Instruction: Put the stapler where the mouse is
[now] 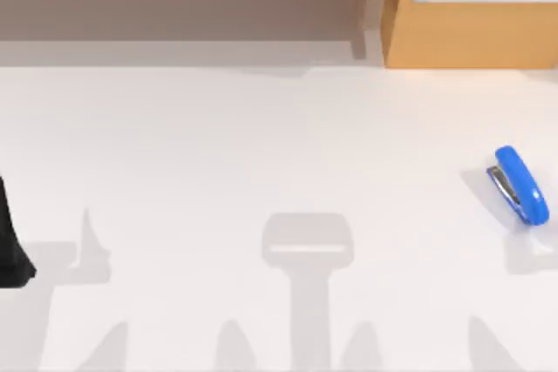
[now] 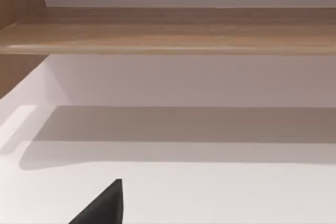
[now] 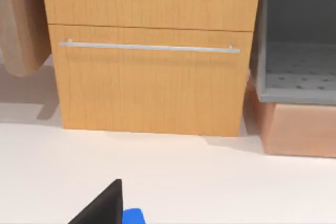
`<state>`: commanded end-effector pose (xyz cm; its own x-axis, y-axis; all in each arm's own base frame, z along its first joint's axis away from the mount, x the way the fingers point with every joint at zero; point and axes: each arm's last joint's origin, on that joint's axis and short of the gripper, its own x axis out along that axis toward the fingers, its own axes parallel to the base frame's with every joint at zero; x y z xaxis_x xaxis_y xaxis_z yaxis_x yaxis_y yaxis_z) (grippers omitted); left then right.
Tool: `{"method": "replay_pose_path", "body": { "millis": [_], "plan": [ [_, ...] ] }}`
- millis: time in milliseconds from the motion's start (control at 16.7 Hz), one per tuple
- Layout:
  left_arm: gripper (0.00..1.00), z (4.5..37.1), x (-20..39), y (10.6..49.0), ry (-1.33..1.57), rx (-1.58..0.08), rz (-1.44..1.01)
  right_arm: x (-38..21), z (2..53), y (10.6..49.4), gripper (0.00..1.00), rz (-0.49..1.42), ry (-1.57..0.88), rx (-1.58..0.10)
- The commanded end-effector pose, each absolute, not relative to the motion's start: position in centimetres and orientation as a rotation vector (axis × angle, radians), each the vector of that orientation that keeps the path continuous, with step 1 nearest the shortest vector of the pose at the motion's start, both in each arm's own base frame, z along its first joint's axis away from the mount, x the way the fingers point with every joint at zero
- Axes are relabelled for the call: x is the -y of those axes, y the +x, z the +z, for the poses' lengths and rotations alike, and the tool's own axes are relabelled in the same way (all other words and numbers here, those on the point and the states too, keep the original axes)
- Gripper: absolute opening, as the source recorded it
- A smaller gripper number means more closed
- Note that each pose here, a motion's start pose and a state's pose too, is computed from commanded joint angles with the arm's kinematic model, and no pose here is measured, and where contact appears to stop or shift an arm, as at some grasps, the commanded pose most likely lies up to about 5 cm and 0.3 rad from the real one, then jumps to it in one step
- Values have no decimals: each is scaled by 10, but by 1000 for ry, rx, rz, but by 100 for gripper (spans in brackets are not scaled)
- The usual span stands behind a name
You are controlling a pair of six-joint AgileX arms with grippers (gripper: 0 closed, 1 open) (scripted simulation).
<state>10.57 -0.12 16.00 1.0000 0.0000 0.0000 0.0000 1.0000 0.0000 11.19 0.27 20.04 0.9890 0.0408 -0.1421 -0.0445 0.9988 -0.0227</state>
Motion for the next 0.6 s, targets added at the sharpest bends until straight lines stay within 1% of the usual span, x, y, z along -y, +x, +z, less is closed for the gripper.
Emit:
{"method": "replay_pose_path", "body": {
  "millis": [120, 240, 420, 600],
  "plan": [
    [100, 160, 1, 106, 0, 0, 0, -5, 221, 124, 100, 63, -46, -258],
    [100, 160, 1, 106, 0, 0, 0, -9, 237, 145, 100, 85, -74, -417],
    [100, 160, 1, 106, 0, 0, 0, -16, 246, 195, 100, 123, -128, -712],
    [100, 160, 1, 106, 0, 0, 0, -26, 233, 251, 100, 163, -185, -1005]
  ]
}}
